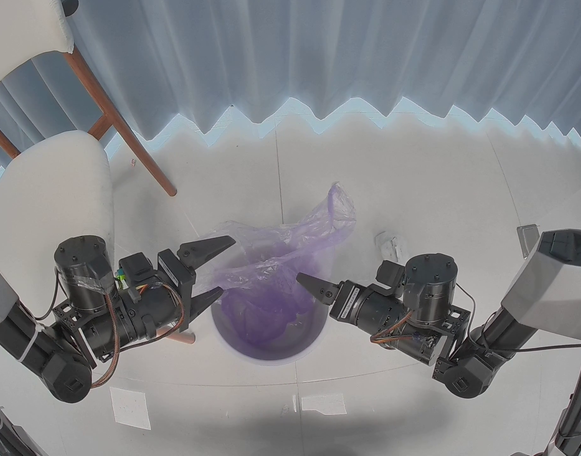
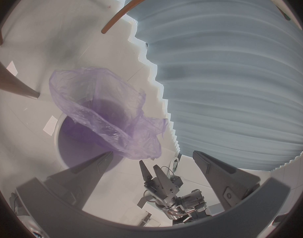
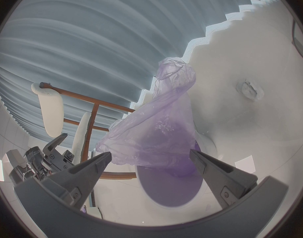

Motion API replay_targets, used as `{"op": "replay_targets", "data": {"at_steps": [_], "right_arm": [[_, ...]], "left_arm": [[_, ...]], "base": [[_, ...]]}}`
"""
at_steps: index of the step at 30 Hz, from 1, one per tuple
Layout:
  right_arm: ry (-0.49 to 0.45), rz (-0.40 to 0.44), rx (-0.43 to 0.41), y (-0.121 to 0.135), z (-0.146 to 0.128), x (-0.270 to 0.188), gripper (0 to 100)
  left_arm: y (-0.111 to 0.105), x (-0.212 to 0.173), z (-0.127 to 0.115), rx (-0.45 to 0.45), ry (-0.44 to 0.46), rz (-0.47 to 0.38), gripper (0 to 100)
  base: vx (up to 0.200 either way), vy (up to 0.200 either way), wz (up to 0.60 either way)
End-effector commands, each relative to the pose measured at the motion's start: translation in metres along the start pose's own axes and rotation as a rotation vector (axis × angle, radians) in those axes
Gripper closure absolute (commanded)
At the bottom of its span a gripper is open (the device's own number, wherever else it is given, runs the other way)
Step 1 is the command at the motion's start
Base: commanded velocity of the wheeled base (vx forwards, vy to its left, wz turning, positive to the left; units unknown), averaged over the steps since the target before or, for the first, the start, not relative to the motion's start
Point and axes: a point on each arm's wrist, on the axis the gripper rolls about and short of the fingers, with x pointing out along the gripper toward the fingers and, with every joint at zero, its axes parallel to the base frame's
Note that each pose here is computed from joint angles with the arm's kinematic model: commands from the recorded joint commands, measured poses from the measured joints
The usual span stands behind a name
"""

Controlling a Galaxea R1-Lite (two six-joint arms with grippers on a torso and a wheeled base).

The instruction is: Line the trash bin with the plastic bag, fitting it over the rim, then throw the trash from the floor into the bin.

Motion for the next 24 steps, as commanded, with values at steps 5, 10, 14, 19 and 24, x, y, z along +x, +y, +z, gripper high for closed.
{"op": "replay_targets", "data": {"at_steps": [5,10,14,19,24], "right_arm": [[0.002,-0.009,-0.002,-0.004,-0.002,0.002,0],[0.003,-0.01,-0.003,-0.005,-0.002,0.002,0],[0.006,-0.012,-0.003,-0.005,-0.003,0.002,0],[0.007,-0.011,-0.003,-0.005,-0.003,0.002,0],[0.004,-0.007,-0.004,-0.003,-0.003,0.002,0]], "left_arm": [[0.028,0.012,-0.003,-0.03,0.019,0.091,0],[0.041,0.022,0.005,-0.044,-0.004,0.11,0],[0.043,0.027,0.018,-0.096,-0.052,0.077,0],[0.043,0.028,0.024,-0.105,-0.071,0.07,0],[0.045,0.027,0.018,-0.106,-0.049,0.082,100]], "base": [[0.0,0.0,0.0],[0.0,0.0,0.0],[0.0,0.0,0.0],[0.0,0.0,0.0],[0.0,0.0,0.0]]}}
